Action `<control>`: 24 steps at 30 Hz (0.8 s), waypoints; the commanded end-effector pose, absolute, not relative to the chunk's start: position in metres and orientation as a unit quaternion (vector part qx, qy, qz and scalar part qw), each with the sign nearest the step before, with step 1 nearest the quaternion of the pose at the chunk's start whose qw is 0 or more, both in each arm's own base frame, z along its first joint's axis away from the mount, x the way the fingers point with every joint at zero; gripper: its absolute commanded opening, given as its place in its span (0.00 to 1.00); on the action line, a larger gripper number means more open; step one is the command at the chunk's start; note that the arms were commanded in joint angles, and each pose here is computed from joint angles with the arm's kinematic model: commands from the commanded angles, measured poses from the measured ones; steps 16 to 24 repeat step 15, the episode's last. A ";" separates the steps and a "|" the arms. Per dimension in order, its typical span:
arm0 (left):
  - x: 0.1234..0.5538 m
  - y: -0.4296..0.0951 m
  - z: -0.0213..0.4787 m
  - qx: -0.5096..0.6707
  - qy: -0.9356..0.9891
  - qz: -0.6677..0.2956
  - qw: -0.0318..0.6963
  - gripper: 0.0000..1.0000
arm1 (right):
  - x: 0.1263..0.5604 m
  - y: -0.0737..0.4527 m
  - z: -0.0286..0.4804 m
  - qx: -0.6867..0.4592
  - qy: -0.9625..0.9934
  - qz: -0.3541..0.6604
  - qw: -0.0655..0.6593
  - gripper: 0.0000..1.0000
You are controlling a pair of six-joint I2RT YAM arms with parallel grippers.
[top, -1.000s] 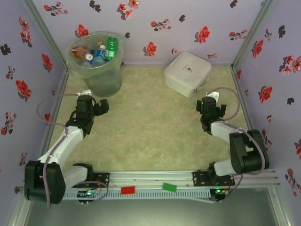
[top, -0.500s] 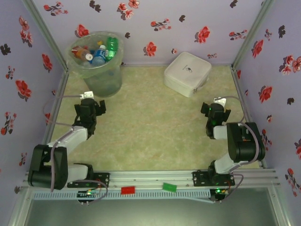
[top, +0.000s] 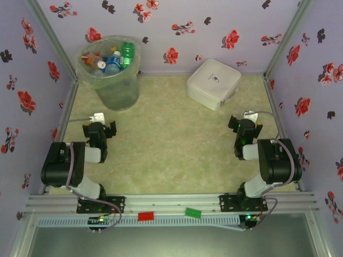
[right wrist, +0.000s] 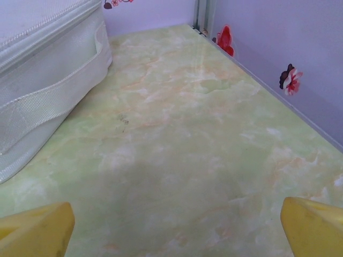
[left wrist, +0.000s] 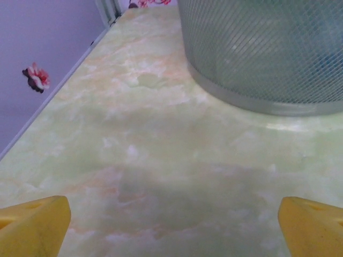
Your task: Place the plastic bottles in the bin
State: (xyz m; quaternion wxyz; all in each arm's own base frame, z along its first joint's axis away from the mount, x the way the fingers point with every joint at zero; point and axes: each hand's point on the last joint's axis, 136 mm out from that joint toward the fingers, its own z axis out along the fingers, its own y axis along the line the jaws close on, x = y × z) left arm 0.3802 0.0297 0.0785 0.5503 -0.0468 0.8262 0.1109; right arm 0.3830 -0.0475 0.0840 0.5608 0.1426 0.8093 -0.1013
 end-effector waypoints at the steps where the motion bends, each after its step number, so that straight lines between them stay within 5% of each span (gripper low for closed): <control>1: 0.391 0.021 0.100 -0.037 0.799 0.084 0.595 1.00 | 0.385 -0.046 0.091 0.148 0.800 -0.095 0.573 1.00; 24: 0.391 0.022 0.100 -0.040 0.801 0.086 0.591 1.00 | 0.385 -0.046 0.091 0.148 0.800 -0.094 0.574 1.00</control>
